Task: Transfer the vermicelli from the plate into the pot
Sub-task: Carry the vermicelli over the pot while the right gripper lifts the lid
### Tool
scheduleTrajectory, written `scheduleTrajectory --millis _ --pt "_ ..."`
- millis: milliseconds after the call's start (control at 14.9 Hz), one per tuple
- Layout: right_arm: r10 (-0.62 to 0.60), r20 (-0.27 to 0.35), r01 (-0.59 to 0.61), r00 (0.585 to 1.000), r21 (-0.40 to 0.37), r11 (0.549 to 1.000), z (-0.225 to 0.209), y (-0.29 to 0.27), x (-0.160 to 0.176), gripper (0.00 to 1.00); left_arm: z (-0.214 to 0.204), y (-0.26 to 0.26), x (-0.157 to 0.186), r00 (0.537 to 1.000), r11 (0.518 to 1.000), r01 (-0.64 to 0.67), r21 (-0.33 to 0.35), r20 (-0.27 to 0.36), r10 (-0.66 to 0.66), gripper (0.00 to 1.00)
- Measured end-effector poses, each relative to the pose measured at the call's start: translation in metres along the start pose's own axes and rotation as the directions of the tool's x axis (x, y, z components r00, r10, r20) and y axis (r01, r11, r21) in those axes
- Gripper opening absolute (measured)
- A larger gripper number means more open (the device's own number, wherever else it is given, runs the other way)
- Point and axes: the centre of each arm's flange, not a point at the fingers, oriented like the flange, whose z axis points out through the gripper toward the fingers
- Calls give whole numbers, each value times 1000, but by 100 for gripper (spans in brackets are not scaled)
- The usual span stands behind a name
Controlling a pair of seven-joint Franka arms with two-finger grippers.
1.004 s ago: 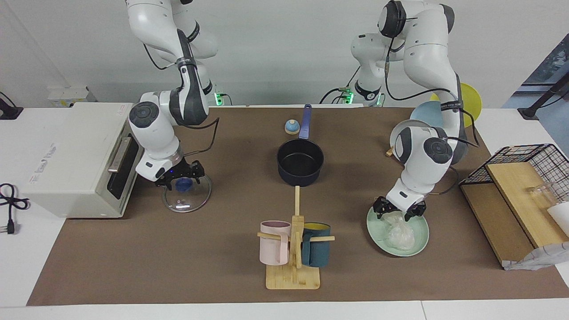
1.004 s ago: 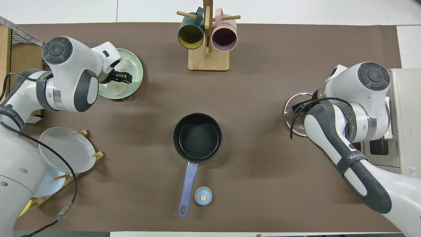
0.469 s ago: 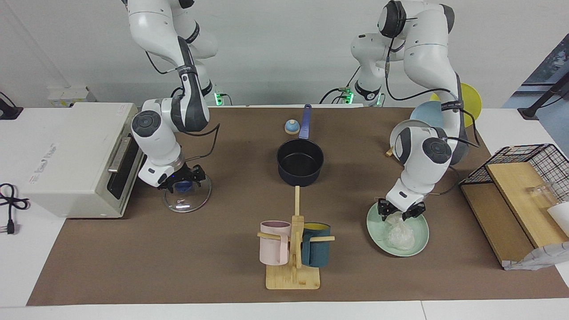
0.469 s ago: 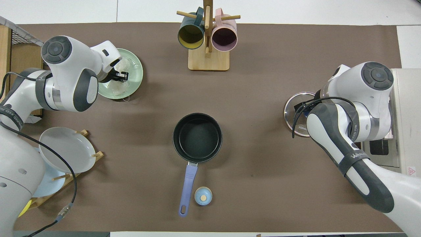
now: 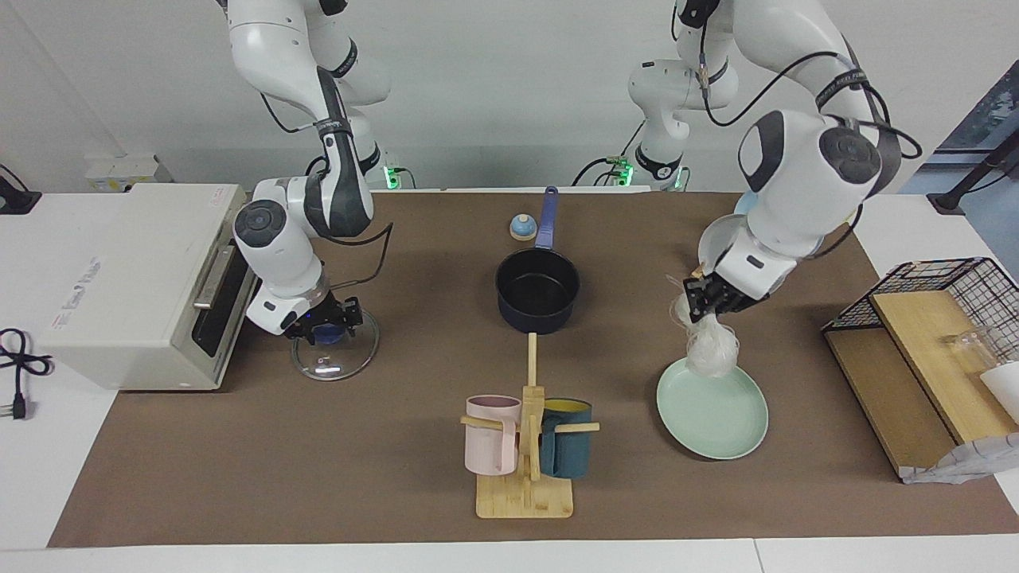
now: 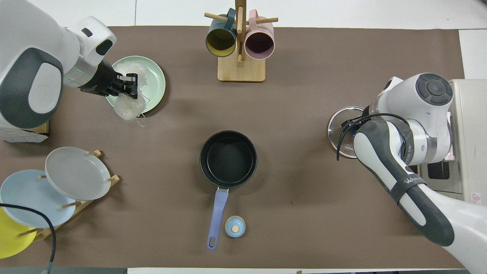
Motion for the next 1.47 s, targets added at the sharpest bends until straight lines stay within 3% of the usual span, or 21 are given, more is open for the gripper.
scheduleTrajectory --millis 134,268,469,670,871,1071,1272,1473 --pt "0 -2 0 1000 0 1000 -1 0 0 65 -15 49 -38 999 999 21 -32 40 -20 22" --pt "0 1 0 1000 0 1000 -1 0 0 65 5 108 -76 997 999 37 -21 67 -36 22" --pt "-6 18 5 1000 3 1000 -16 -3 6 65 78 182 -137 998 1000 15 -9 63 -14 22" --pt "-24 32 23 999 6 1000 -57 -12 19 65 149 208 -176 997 1000 -3 10 74 3 22" --pt "-47 44 47 998 8 999 -111 -37 29 65 184 203 -184 998 1000 2 13 63 -3 22" --pt "-53 27 53 998 4 999 -155 -68 30 65 191 186 -172 998 999 -32 5 46 32 22" --pt "-49 22 49 999 13 999 -163 -85 29 65 199 159 -144 998 998 -62 -2 32 63 22" --pt "-31 17 29 999 88 996 -164 -97 31 65 215 157 -137 999 999 -51 -13 7 51 22"
